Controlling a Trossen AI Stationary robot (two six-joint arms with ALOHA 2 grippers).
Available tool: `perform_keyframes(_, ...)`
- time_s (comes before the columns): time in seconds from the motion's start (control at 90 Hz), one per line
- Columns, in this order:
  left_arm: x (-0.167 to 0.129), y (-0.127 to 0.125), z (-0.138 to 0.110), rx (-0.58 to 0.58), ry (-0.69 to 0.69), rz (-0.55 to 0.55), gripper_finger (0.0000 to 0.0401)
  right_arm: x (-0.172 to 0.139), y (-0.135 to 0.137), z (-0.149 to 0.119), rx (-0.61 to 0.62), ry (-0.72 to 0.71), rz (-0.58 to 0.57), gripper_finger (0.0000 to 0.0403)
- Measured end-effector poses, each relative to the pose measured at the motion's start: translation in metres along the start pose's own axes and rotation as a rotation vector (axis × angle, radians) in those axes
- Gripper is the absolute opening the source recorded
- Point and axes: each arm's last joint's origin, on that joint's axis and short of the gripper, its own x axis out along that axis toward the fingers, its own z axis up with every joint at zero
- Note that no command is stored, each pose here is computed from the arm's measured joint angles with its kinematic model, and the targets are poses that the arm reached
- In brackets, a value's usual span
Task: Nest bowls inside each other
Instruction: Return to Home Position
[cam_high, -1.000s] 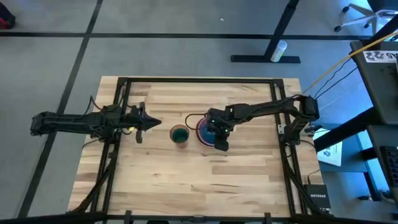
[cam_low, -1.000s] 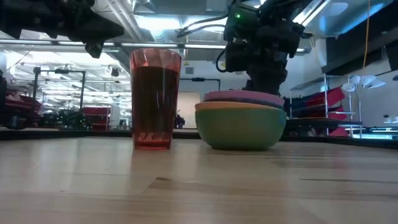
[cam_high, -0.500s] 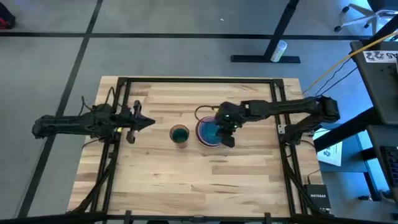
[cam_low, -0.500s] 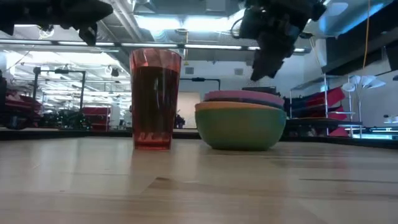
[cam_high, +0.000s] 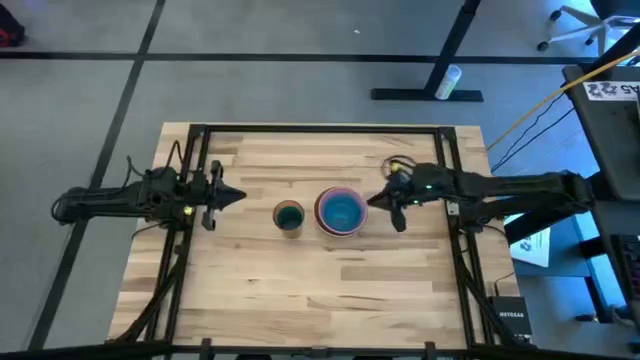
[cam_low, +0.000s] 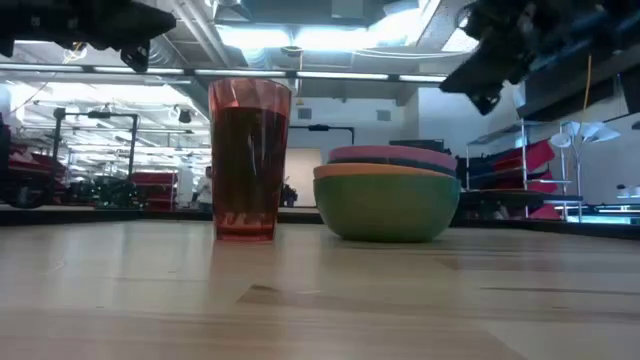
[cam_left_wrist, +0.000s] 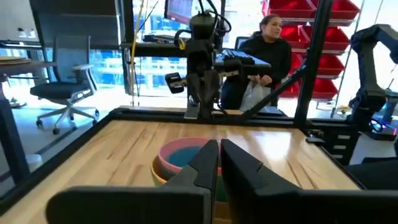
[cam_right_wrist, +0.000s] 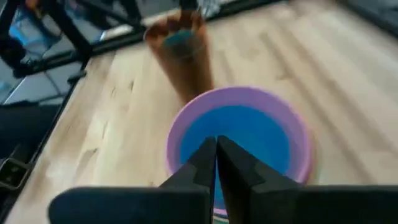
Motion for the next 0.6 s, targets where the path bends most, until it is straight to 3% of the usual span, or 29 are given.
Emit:
perform_keyframes(0.333, 0.000, 0.000, -0.009, -0.009, 0.027, 0.008, 0.0000, -0.026, -0.002, -0.020, -0.036, -0.207, -0.007, 0.0000)
perform_keyframes(0.6, -0.003, 0.001, -0.036, -0.030, -0.114, 0.019, 0.0000, -0.033, -0.005, -0.034, -0.037, -0.268, -0.040, 0.0000)
